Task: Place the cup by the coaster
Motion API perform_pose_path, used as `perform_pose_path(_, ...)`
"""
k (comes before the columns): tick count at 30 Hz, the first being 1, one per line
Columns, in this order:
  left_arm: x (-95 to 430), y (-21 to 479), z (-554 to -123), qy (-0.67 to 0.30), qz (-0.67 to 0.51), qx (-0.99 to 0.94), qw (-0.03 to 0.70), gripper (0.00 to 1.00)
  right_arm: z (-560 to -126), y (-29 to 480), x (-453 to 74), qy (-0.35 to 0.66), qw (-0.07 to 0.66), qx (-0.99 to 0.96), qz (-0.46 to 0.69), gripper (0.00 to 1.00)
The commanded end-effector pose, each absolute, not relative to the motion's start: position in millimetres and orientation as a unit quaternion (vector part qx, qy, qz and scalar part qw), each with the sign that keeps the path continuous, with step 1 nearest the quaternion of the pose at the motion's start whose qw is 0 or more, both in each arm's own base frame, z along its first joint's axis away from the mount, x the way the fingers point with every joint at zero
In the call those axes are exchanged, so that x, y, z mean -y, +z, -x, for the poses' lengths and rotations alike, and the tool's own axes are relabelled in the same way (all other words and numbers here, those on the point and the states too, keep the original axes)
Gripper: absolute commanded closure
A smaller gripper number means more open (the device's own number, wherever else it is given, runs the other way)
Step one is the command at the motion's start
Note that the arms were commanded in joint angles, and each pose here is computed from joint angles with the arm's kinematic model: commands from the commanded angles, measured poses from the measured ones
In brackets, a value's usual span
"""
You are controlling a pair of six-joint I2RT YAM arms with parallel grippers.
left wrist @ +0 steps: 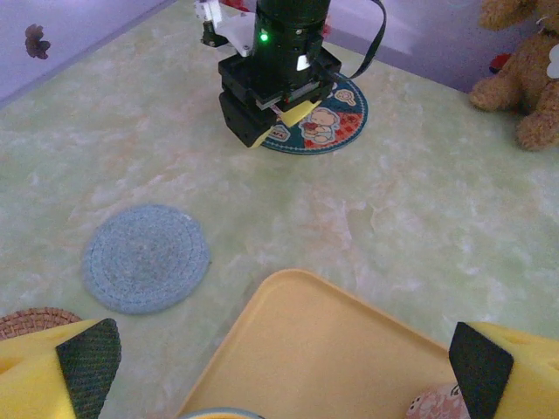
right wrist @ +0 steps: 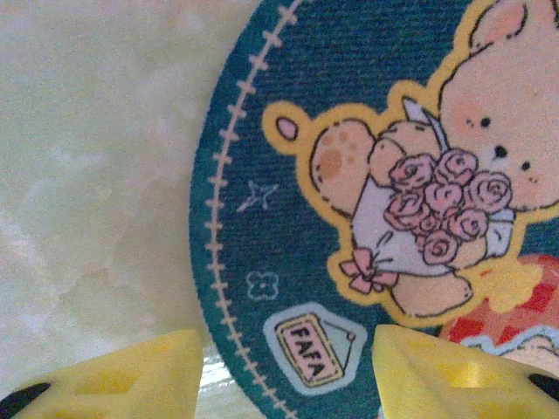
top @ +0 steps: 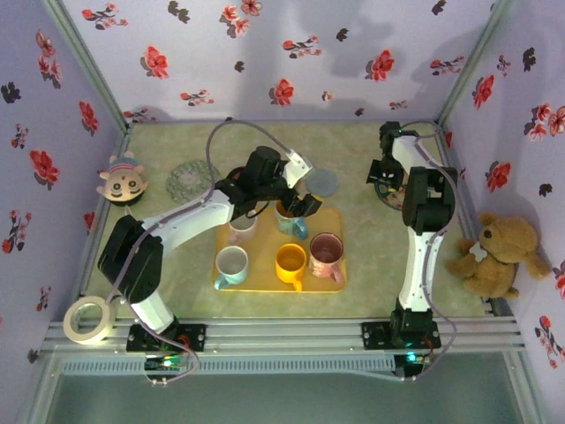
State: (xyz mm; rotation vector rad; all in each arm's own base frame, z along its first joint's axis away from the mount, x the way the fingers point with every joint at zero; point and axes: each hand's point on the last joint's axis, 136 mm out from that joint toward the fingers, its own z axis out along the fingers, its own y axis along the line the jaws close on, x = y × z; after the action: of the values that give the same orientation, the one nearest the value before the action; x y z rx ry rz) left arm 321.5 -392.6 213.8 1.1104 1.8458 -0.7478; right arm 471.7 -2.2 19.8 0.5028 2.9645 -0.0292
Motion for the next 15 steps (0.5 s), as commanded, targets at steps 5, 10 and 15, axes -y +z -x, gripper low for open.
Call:
perform_pose_path(5, 401, 218, -320, -0.302, -0.455, -0.728, 0.413, 0.00, -464, 5, 14, -0.040, 0.040, -0.985, -0.165, 0.52)
perform_pose_path(10, 400, 217, -320, -0.303, -0.452, -0.730, 0.413, 0.00, -461, 2, 14, -0.040, 0.033, -0.985, -0.162, 0.58)
perform_pose_path(15, 400, 216, -319, -0.304, -0.451, -0.730, 0.413, 0.00, -460, 8, 14, -0.038, 0.038, -0.985, -0.162, 0.65)
